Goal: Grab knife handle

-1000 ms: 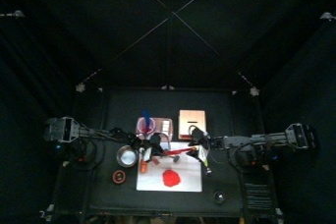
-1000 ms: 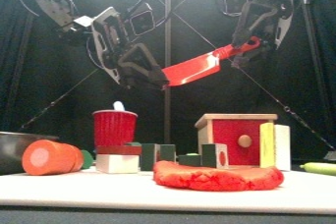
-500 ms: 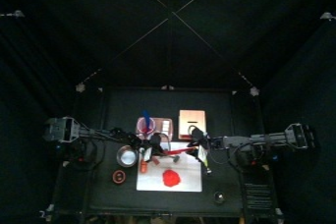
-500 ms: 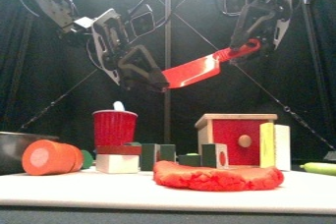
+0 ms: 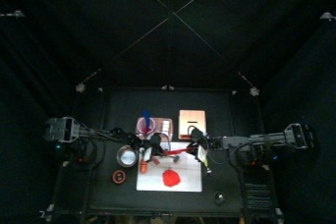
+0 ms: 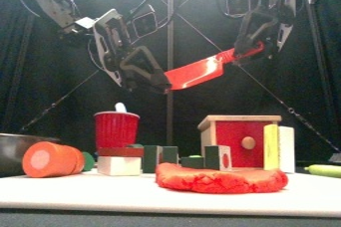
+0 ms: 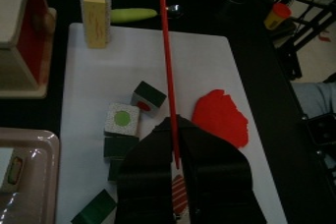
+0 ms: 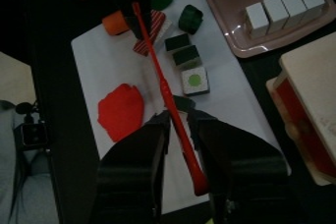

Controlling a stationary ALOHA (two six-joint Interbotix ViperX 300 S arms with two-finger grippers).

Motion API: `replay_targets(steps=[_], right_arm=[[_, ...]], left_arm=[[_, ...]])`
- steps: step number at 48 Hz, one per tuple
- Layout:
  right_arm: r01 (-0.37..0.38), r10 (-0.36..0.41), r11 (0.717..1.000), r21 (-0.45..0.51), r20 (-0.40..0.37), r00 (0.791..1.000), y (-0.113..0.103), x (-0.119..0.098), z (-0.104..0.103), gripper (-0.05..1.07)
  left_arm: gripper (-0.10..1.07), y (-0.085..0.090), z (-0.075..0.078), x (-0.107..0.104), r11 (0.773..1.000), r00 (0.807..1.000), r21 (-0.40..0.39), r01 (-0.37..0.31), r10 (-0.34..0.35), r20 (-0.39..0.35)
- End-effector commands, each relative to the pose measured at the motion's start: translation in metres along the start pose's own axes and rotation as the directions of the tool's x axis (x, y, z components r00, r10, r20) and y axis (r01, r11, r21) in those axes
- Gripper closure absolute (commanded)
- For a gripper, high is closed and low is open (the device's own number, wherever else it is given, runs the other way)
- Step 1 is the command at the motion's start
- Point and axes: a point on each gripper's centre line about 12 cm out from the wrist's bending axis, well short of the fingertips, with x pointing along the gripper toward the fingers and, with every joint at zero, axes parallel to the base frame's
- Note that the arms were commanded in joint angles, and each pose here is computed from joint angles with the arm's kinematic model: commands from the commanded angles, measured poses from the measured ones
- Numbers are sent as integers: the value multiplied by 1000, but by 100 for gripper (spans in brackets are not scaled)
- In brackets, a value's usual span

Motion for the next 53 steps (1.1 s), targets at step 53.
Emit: replay_targets(steps=[53], right_arm=[[-66, 69, 997, -27, 125, 990, -4, -9, -9, 92]], left_arm=[[34, -4, 32, -25, 999, 994, 28, -34, 31, 100]])
